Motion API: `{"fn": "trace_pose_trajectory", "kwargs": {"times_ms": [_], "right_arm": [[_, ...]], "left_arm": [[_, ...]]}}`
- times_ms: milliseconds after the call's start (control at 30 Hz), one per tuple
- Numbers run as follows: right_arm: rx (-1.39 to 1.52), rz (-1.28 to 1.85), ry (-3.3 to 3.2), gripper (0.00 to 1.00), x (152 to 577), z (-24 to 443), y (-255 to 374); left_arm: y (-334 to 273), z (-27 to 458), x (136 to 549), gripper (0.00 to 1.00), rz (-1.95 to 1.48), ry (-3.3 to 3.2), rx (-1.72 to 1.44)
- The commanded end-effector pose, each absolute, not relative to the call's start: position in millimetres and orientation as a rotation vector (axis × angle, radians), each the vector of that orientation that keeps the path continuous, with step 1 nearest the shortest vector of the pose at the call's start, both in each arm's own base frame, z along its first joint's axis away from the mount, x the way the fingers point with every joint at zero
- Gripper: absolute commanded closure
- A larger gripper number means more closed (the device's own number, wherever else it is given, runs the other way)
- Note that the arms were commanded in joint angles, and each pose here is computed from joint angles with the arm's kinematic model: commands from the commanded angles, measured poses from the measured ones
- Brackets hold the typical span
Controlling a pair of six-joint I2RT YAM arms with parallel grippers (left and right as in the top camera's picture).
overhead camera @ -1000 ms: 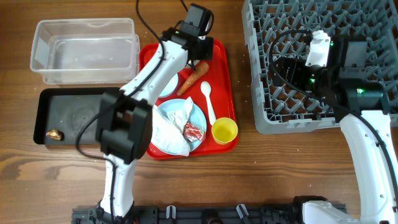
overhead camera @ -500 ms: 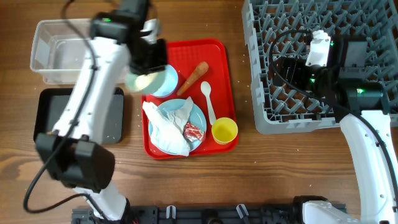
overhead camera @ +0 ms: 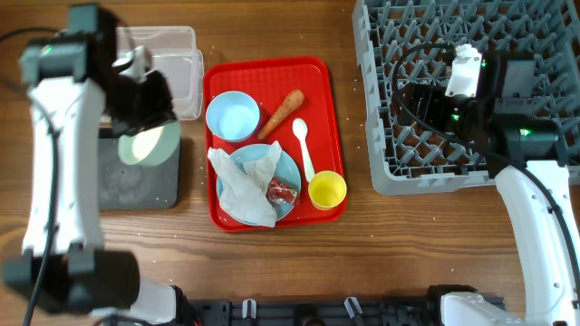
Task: Sort waste into correct bins and load items into the dishwasher rack
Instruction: 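Carry the green bowl over the black tray and pour out the rice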
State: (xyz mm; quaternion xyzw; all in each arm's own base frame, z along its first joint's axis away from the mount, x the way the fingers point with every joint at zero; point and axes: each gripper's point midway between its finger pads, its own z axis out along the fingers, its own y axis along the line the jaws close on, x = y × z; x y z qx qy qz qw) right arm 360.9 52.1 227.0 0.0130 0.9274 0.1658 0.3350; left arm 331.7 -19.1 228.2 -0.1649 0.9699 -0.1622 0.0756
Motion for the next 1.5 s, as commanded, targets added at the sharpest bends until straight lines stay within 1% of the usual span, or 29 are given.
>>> {"fn": "trace_pose_trajectory", "kwargs": {"times_ms": [0,67,200,300,367,533,733,900,1233,1467], "right_arm": [[0.029,0.403,2.409,0.0,366,231,48],[0.028,0.403,2.405,0.0,366,232,48],[0.028,0.403,2.403,0.0,367,232,48],[0.029,0.408,2.403,0.0,367,233,48],[0.03,0.409,2.404,0.0,366,232,48],[0.03,0.409,2.407,0.0,366,232,48],[0.062,0.421,2.409,0.0,366,232,48],[0.063,0.421,2.411,0.0,366,232,48],[0.066,0.422,2.423,0.0,363,230,48],[0.066,0.422,2.423,0.0,363,230,48]], "left_arm": [[11,237,307,0.96,-0.543,2.779,-0.608],[23,232,301,0.96,-0.601,2.708,-0.67],[44,203,298,0.96,-0.714,2.589,-0.787],[42,169,305,0.96,-0.971,2.483,-0.745],[45,154,307,0.96,-1.047,2.443,-0.774],[53,139,317,0.96,-1.222,2.338,-0.721],[74,115,329,0.96,-1.311,2.261,-0.778],[75,125,336,0.96,-1.469,2.107,-0.694],[99,162,331,0.96,-1.609,1.84,-0.691],[115,179,325,0.96,-1.681,1.708,-0.737]]}}
